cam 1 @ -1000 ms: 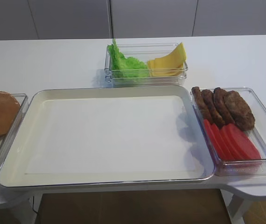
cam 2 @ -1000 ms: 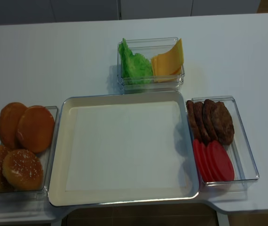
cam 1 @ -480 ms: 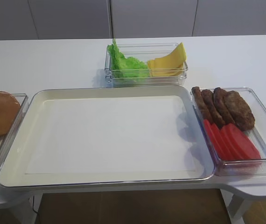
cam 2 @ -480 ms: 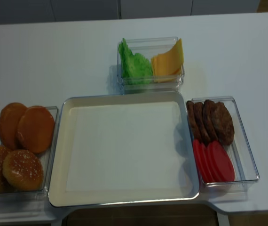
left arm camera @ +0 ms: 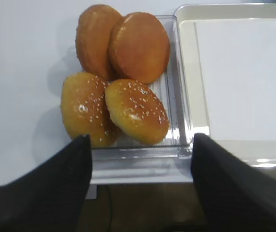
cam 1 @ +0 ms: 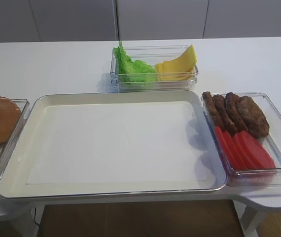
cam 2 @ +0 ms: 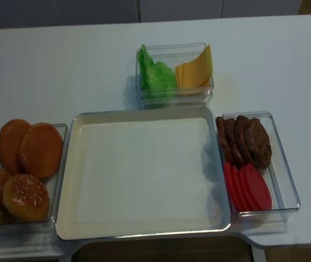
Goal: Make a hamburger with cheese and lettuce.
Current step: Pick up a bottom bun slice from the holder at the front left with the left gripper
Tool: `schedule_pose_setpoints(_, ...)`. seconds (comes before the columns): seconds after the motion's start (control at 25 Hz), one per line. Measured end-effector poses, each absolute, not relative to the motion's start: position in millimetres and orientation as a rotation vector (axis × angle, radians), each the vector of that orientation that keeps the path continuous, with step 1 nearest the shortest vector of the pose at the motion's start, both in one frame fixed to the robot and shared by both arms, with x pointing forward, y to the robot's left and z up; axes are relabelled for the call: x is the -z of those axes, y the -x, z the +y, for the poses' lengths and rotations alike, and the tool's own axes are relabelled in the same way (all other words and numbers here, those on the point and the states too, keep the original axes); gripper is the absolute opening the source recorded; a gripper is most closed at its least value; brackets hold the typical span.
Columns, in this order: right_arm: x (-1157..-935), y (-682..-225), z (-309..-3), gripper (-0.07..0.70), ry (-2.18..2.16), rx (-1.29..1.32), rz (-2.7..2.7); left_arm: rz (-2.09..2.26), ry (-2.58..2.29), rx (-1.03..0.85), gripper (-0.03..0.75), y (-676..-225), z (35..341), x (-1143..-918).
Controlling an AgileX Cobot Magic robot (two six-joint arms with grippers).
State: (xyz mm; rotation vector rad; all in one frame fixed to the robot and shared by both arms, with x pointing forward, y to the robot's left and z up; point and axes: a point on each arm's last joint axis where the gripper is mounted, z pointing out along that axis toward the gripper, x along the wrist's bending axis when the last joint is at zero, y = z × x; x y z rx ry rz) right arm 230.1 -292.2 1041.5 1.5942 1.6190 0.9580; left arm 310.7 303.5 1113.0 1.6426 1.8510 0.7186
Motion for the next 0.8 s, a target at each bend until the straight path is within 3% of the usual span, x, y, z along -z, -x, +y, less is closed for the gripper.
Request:
schedule_pose_setpoints(0.48, -1041, -230, -292, 0.521, -1.594, -0.958, 1.619, 1.95, -1.718, -0.709, 0.461, -432, 301, -1136)
schedule_pose_setpoints(0.8, -1041, -230, -292, 0.52, -1.594, -0.958, 1.619, 2.164, -1.602, -0.578, 0.439, -484, 337, -1117)
